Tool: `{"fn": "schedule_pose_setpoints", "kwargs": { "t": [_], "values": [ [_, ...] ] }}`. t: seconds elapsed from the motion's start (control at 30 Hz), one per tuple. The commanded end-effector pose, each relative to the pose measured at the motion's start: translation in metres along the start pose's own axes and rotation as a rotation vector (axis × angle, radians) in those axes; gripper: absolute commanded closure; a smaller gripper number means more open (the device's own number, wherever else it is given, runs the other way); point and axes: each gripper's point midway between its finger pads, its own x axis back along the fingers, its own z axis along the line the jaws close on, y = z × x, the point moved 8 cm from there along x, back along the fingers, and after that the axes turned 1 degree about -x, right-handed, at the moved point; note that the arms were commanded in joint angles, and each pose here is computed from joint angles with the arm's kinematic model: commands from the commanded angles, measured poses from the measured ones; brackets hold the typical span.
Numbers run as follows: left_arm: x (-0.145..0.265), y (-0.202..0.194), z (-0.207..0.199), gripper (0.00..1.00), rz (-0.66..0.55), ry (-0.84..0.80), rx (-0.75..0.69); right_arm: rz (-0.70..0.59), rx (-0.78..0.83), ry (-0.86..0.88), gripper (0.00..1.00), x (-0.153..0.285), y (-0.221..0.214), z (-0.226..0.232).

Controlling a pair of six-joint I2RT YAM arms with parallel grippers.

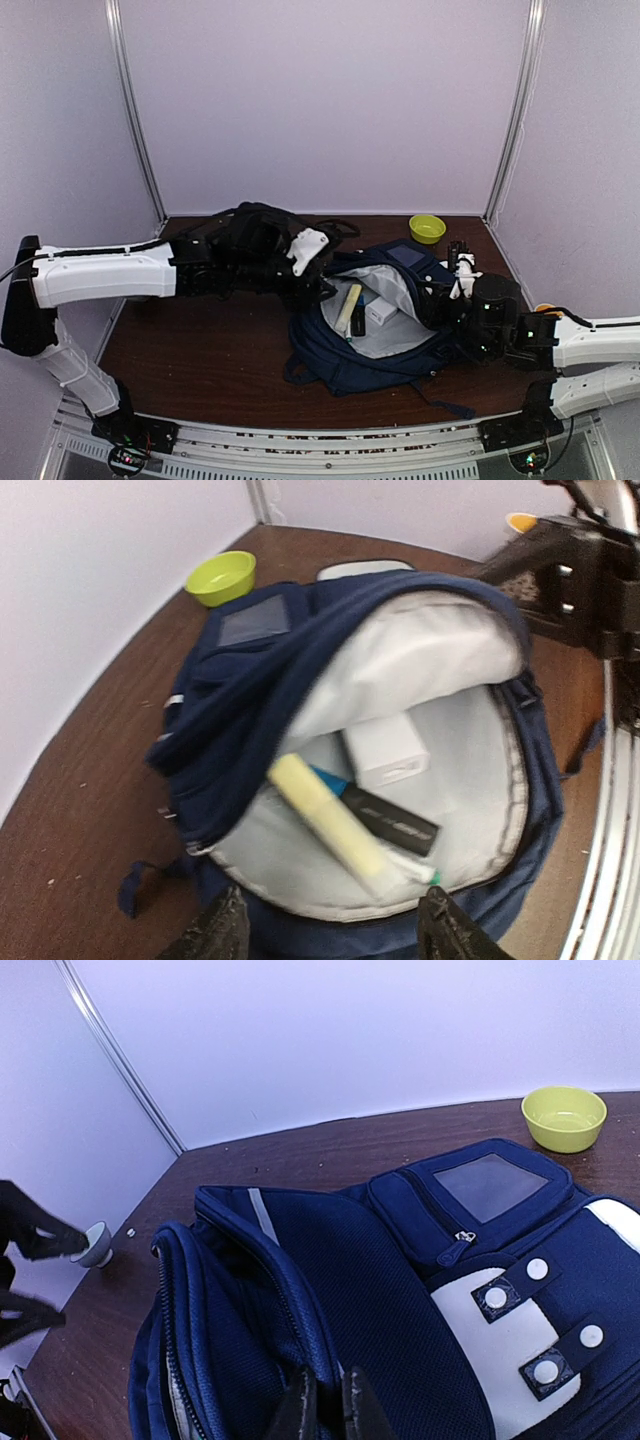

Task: Pack the student bag
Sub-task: Adjust the glue stick in the second largest pocket of the bag, then grab the second largest pocket of the student bag.

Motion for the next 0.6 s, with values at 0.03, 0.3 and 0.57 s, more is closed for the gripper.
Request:
{"fn": "schedule_pose_setpoints", "kwargs": {
  "t": [0.03,0.3,0.57],
  "values": [
    [0.011,-0.028,0.055,0.43,0.077,0.067,0.011,-0.023,0.002,-0.051,1.0,0.003,0.003,-0.011],
    [0.003,-0.038,0.07,0.45,0.034,-0.119,-0.066,0.061,0.01,0.006,1.0,0.018,0.009,-0.002],
    [-0.027,-0.044,0.078,0.5,0.056,-0.217,-0.117,0.069,0.028,-0.005,1.0,0.039,0.024,-0.005]
  ]
}}
